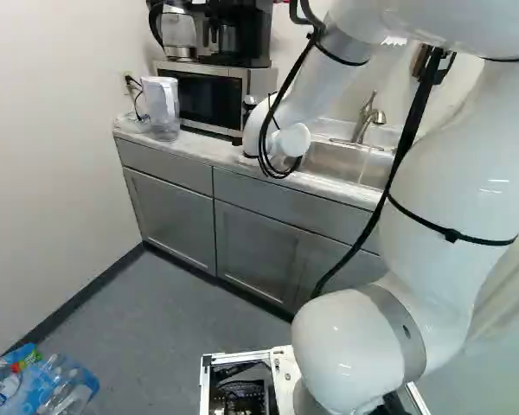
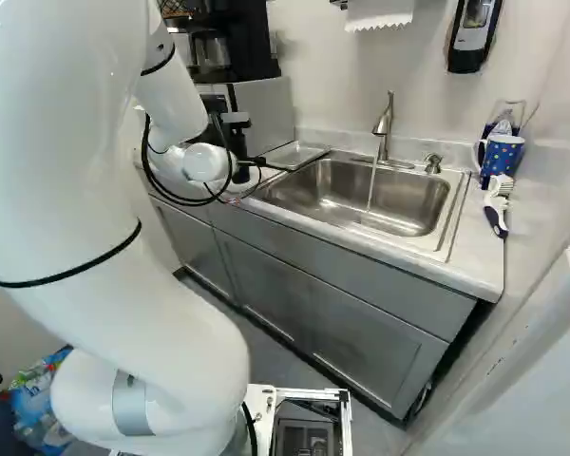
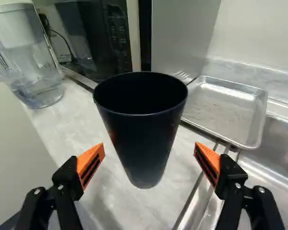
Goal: Rinse the cup and place it in the tray
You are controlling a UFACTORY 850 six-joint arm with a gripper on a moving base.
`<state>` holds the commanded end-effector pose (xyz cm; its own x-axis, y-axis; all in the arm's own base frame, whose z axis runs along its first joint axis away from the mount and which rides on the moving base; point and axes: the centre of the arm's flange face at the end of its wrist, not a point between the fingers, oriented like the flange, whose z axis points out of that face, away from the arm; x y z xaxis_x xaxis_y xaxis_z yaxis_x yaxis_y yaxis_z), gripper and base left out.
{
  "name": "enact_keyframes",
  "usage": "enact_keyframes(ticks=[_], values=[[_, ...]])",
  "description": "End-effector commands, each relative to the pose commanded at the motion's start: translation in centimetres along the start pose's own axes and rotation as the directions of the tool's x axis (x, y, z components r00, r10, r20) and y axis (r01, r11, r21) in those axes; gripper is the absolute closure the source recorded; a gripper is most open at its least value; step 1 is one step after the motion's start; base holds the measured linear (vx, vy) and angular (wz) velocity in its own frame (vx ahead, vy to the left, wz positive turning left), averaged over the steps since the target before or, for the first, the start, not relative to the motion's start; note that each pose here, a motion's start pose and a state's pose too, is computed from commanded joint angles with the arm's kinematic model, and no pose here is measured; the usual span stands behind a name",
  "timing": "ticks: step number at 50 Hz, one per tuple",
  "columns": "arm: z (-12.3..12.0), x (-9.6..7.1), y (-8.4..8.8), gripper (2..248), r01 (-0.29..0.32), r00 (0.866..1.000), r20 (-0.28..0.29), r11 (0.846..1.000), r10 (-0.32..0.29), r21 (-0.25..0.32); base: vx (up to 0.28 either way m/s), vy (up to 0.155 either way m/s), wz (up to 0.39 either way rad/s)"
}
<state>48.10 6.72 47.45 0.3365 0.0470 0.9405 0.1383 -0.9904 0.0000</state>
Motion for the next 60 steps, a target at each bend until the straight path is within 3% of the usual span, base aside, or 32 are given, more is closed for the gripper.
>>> enact_keyframes(ticks=[60], values=[[2.0,0.7,-0.2,3,0.001,1.000,-0.004,1.000,-0.001,0.003,0.000,0.000,0.000]])
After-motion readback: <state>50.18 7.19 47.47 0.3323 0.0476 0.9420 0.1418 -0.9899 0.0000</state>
